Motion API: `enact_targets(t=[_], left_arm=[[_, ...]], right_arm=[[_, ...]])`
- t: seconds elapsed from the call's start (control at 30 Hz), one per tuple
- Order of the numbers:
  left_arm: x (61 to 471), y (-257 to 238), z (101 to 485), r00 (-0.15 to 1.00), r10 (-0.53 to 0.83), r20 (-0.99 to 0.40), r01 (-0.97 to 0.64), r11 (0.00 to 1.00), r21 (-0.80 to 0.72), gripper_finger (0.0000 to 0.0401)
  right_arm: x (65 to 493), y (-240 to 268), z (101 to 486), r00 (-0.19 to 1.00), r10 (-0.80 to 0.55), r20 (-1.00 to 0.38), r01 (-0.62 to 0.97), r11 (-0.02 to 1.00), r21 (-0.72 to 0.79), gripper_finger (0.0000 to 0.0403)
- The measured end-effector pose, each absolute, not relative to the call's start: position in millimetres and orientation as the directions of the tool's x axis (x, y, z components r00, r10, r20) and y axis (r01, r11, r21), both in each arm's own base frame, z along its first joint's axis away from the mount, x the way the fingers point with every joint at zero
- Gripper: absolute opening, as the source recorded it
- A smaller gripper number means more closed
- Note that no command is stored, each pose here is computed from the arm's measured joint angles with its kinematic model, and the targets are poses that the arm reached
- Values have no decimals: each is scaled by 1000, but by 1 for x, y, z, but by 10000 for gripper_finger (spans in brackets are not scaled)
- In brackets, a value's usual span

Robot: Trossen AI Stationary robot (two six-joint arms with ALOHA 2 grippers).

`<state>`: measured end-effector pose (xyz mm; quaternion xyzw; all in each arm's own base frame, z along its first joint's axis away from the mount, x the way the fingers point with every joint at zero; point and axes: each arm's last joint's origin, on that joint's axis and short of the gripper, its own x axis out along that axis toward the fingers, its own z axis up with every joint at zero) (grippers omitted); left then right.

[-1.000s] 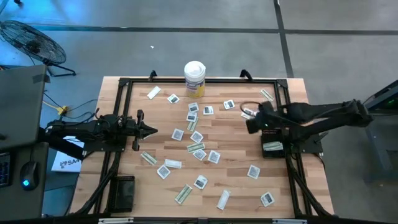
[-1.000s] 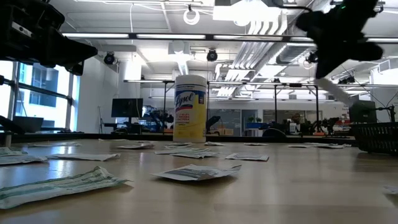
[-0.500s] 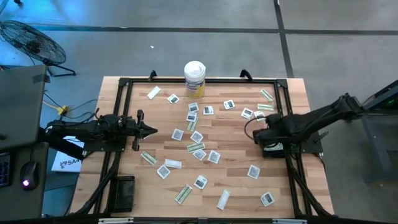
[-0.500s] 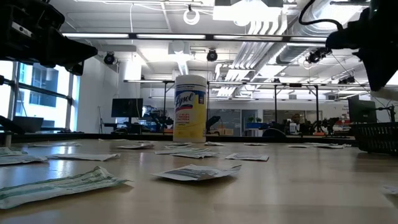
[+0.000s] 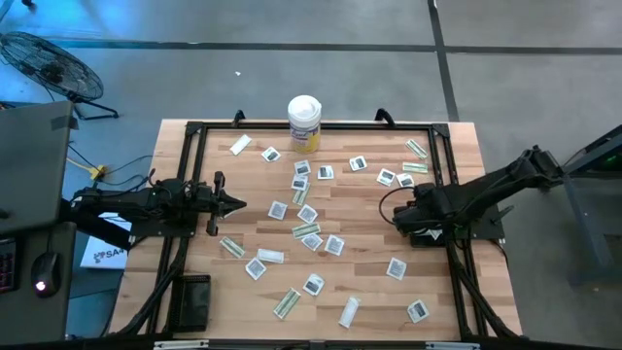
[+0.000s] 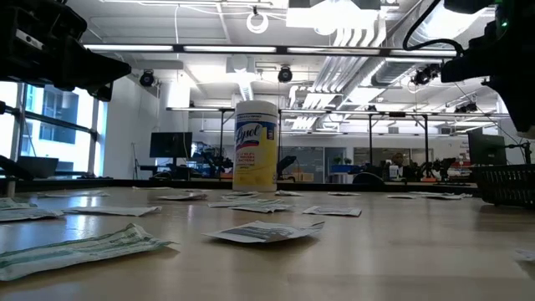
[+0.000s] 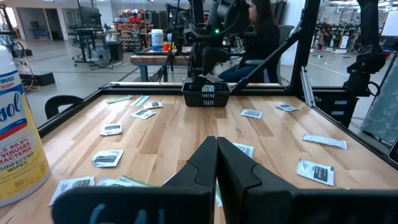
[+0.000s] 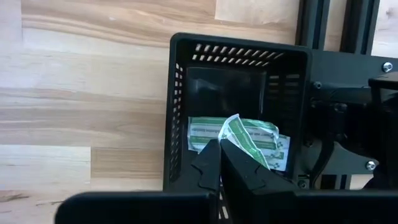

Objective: Pick & Place First Aid Supplies
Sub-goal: Put the white bandage pad into the right black bin

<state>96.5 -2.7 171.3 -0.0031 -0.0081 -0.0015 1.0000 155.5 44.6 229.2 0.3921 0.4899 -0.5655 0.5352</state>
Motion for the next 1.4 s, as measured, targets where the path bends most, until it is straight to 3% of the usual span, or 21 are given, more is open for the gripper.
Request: enact_targets(t=[0.3, 0.47, 0.87, 1.07, 1.23, 1.4], left_arm=[[97, -3, 171, 1000, -3, 16, 3, 1000, -6, 1], [97, -3, 171, 1000, -3, 16, 4, 1000, -6, 1], [97, -3, 171, 1000, -3, 16, 4, 1000, -6, 1], [97, -3, 171, 1000, -3, 16, 4, 1000, -6, 1], [97, -3, 171, 1000, -3, 16, 4, 1000, -6, 1], [97, -3, 171, 1000, -4, 16, 4, 1000, -6, 1]], right_arm=[[148, 43, 191, -148, -171, -974, 987, 37, -156, 0], [154, 44, 200, -150, -212, -966, 983, 71, -169, 11], [149, 38, 223, -247, -250, -936, 952, 118, -283, 116], [152, 32, 236, -253, -206, -945, 939, 183, -291, 141], [159, 13, 249, -214, -309, -927, 953, 143, -267, 141], [169, -18, 253, -164, -405, -900, 954, 166, -248, 140]])
